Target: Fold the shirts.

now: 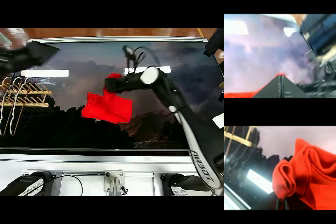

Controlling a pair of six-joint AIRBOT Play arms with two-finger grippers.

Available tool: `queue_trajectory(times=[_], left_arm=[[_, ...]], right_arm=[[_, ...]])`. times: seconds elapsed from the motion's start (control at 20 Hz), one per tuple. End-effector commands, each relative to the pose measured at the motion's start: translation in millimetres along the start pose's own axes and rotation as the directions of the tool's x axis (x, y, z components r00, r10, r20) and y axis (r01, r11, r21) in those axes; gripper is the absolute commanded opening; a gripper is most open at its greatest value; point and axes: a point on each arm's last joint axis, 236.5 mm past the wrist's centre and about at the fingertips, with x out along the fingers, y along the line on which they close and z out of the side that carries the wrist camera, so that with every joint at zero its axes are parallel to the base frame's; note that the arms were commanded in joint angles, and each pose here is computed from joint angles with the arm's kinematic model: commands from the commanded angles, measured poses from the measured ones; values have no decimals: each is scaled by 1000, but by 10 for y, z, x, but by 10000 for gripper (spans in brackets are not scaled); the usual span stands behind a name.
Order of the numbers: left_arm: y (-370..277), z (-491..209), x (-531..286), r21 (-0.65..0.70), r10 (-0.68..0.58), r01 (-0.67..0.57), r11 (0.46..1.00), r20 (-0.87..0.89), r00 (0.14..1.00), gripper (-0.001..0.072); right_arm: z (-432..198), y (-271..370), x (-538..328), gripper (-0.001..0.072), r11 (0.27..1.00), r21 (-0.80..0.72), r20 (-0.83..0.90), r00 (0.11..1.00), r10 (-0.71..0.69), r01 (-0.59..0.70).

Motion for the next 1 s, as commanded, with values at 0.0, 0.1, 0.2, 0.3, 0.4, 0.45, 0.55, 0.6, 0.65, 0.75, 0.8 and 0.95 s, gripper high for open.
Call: queue_trajectory(times=[0.0,0.1,0.2,0.3,0.4,0.45,0.55,0.6,0.65,0.75,0.8,0.95], left_arm=[[-83,356,-679,77,83,-94,993,137,987,35],[-143,414,-893,98,101,-119,988,170,980,34],[-197,379,-987,112,104,-123,986,163,981,35],[-227,304,-995,117,99,-114,986,134,986,35],[-229,255,-984,117,96,-109,987,112,989,35],[-230,253,-983,117,96,-108,987,111,989,35],[-230,251,-983,117,95,-108,987,111,989,35],[-230,249,-983,117,95,-108,987,110,989,35],[-232,245,-982,117,95,-107,987,108,990,35],[-234,225,-980,117,94,-105,988,99,991,35],[-236,212,-979,117,93,-103,988,94,991,35],[-238,200,-977,118,92,-102,988,89,992,35]], right_arm=[[-243,-36,445,67,999,48,-60,998,-2,5],[-253,-66,544,67,996,87,-58,998,10,-5],[-231,-87,609,67,992,124,-45,999,17,-11],[-245,-117,675,67,988,154,-47,999,22,-15],[-293,-152,748,67,984,176,-59,998,21,-10],[-319,-161,786,68,981,192,-66,998,25,-12],[-337,-122,874,74,975,221,-59,997,43,-29],[-303,-92,914,74,972,232,-35,998,50,-40],[-235,-70,931,74,971,233,-1,999,49,-48],[-160,30,970,75,969,236,51,997,56,-67],[-169,81,988,126,969,235,57,996,62,-73],[-284,154,1001,506,971,226,16,997,75,-77]])
